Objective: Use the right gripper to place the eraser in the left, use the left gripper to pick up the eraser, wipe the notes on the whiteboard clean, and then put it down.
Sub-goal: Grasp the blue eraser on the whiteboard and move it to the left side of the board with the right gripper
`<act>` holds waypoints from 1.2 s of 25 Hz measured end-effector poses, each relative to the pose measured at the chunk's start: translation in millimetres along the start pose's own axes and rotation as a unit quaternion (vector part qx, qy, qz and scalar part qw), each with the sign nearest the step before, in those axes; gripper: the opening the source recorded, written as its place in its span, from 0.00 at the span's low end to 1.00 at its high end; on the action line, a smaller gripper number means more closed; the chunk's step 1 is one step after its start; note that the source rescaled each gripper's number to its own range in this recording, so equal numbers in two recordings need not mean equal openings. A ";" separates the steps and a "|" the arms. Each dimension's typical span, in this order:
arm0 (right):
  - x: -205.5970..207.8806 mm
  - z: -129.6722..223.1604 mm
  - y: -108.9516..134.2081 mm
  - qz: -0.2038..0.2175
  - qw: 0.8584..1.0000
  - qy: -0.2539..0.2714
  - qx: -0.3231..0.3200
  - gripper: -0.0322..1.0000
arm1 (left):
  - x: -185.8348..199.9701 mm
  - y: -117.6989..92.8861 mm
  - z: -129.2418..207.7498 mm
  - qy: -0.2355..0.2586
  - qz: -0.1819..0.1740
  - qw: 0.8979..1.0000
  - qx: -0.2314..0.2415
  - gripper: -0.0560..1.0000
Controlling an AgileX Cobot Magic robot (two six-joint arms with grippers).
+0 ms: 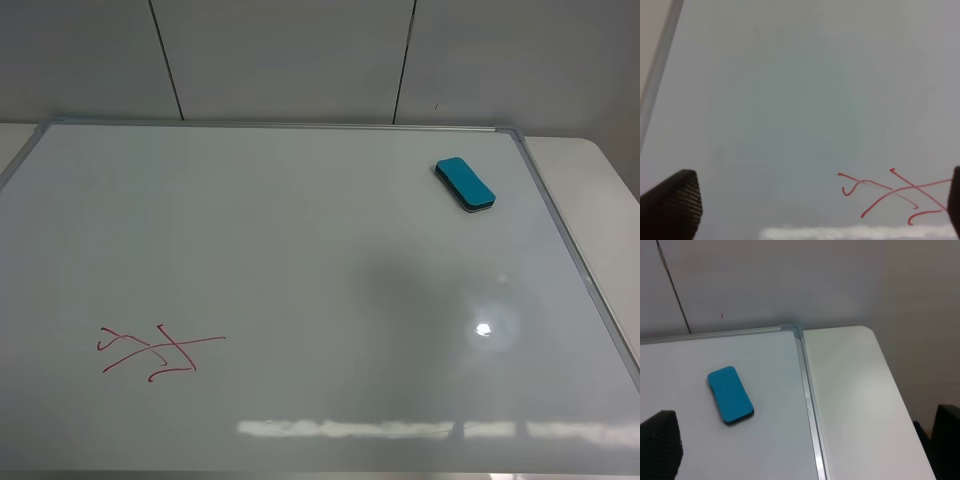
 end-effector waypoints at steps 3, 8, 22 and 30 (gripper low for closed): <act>-45.1 -12.1 -0.6 -0.002 0.999 0.041 0.001 1.00 | 0.0 0.0 0.0 0.000 0.000 1.000 0.000 1.00; -127.0 -16.3 -0.3 -0.006 0.991 0.132 -0.013 1.00 | 0.0 0.0 0.0 0.000 0.000 1.000 0.000 1.00; -274.4 23.0 8.4 -0.019 0.951 0.298 -0.081 0.08 | 0.0 0.0 0.0 0.000 0.000 1.000 0.000 1.00; -290.0 45.6 13.9 -0.028 0.920 0.377 -0.100 0.04 | 0.0 0.0 0.0 0.000 0.000 1.000 0.000 1.00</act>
Point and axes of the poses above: a point on each arm's last joint axis where the gripper is mounted, x pointing back along that axis away from the gripper, y along the wrist's bending axis when the last joint is at zero, z = x × y, the point moved 2 cm from there along -x, pointing out along that axis toward the gripper, and after that the axes turned 3 degrees about x, right-handed, at the moved point
